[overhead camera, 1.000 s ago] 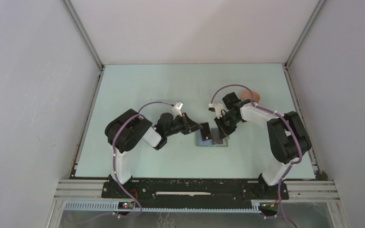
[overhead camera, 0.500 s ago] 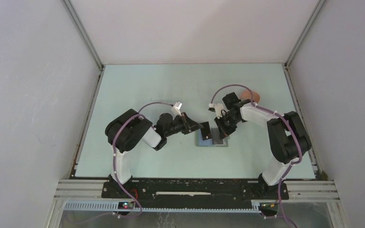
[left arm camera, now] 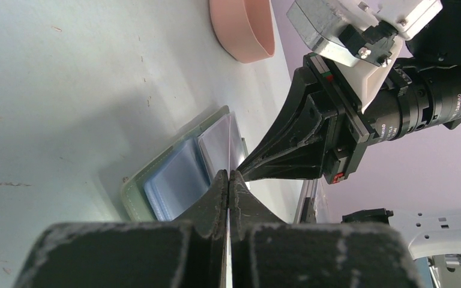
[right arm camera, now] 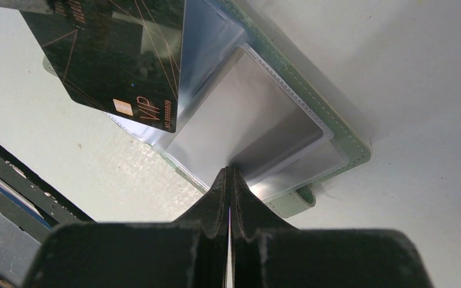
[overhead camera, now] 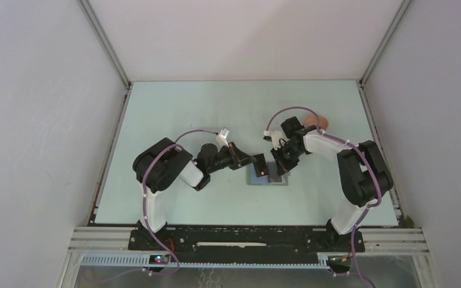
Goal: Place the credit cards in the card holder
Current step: Insert the credit card into the card holder.
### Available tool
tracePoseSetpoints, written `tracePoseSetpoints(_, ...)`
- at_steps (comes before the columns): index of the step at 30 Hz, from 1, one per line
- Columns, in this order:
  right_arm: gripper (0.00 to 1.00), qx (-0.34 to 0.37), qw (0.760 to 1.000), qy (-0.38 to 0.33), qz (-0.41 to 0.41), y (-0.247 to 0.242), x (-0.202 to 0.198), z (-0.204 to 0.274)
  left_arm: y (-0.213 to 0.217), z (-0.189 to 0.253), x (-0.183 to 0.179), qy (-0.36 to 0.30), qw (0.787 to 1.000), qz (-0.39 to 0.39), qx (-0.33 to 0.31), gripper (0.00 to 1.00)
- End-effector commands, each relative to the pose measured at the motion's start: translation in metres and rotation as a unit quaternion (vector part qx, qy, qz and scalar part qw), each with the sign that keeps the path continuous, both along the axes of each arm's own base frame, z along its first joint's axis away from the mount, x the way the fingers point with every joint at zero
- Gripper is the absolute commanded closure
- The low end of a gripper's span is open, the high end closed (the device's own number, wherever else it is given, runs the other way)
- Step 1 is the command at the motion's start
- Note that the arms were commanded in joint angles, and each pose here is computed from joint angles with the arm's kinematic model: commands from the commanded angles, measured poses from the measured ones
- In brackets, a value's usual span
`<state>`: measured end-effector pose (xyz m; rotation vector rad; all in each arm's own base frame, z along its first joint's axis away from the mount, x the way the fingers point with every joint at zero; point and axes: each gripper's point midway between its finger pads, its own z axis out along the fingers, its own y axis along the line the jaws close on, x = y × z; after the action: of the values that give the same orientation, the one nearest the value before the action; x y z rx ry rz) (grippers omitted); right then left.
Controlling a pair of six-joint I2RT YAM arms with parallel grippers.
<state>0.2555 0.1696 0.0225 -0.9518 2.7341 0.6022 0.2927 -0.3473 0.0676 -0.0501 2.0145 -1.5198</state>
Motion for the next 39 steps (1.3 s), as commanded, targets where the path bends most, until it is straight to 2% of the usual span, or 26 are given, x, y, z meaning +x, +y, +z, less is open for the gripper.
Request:
tracePoseSetpoints(1, 1.00, -0.007, 1.000, -0.008, 0.002, 0.000, 0.008, 0.001, -0.001, 0.000, 0.003, -0.008, 1.000, 0.006, -0.003, 1.00)
tracePoseSetpoints(20, 0.99, -0.007, 1.000, -0.007, 0.003, 0.001, 0.008, 0.001, -0.002, -0.019, 0.003, -0.002, 0.999, 0.011, 0.031, 1.00)
tracePoseSetpoints(39, 0.97, -0.002, 1.000, -0.006, 0.005, 0.003, 0.008, 0.003, -0.013, -0.027, -0.013, 0.024, 0.999, -0.014, 0.036, 1.00)
